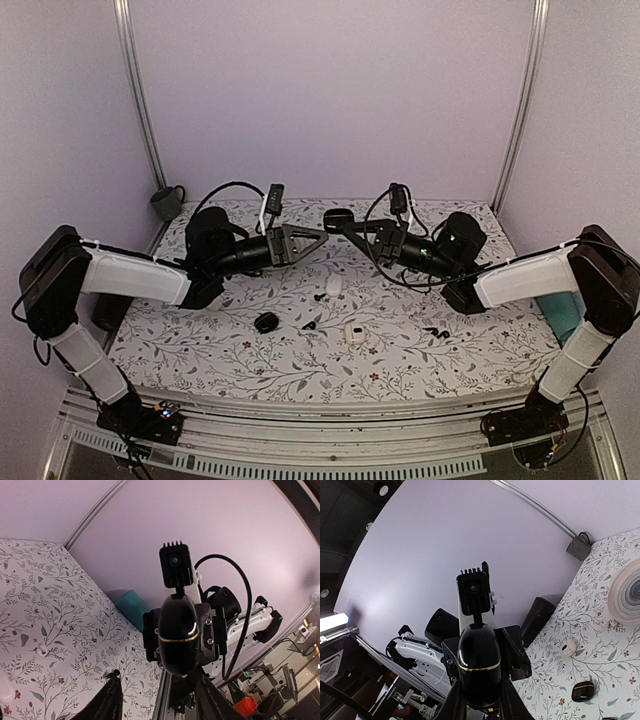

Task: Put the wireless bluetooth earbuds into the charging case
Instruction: Pass from the right arm to the left

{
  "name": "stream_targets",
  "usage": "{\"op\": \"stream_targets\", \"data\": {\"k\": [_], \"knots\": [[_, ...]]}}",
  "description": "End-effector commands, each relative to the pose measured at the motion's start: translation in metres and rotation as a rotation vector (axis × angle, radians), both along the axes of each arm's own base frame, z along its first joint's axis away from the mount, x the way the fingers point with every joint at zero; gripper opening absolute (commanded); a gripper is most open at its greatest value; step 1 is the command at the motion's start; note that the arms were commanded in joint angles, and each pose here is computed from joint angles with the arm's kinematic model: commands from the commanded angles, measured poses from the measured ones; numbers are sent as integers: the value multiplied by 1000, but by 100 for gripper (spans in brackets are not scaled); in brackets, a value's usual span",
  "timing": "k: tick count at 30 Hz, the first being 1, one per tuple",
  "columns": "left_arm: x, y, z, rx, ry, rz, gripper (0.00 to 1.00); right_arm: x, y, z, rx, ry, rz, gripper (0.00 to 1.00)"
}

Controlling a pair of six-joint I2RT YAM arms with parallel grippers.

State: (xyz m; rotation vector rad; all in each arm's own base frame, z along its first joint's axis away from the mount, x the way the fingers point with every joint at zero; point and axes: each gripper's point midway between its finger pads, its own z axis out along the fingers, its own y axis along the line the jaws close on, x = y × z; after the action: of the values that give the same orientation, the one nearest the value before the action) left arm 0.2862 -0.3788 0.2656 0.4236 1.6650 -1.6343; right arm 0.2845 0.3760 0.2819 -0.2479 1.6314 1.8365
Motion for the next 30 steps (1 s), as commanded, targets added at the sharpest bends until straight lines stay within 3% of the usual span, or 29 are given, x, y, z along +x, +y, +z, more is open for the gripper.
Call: {"op": "stream_targets", "data": {"k": [1, 11, 19, 30], "knots": [[-2, -3, 21, -70, -42, -26, 48, -6, 6, 19, 29, -46, 9, 4], [-1, -7, 24, -79, -47, -46, 42, -6, 6, 13, 24, -32, -12, 4], [-2, -8, 27, -88, -47, -53, 31, -6, 9, 9, 16, -30, -11, 4], [-5, -10, 28, -95, -51, -77, 29, -10, 12, 2, 7, -21, 16, 4]]}}
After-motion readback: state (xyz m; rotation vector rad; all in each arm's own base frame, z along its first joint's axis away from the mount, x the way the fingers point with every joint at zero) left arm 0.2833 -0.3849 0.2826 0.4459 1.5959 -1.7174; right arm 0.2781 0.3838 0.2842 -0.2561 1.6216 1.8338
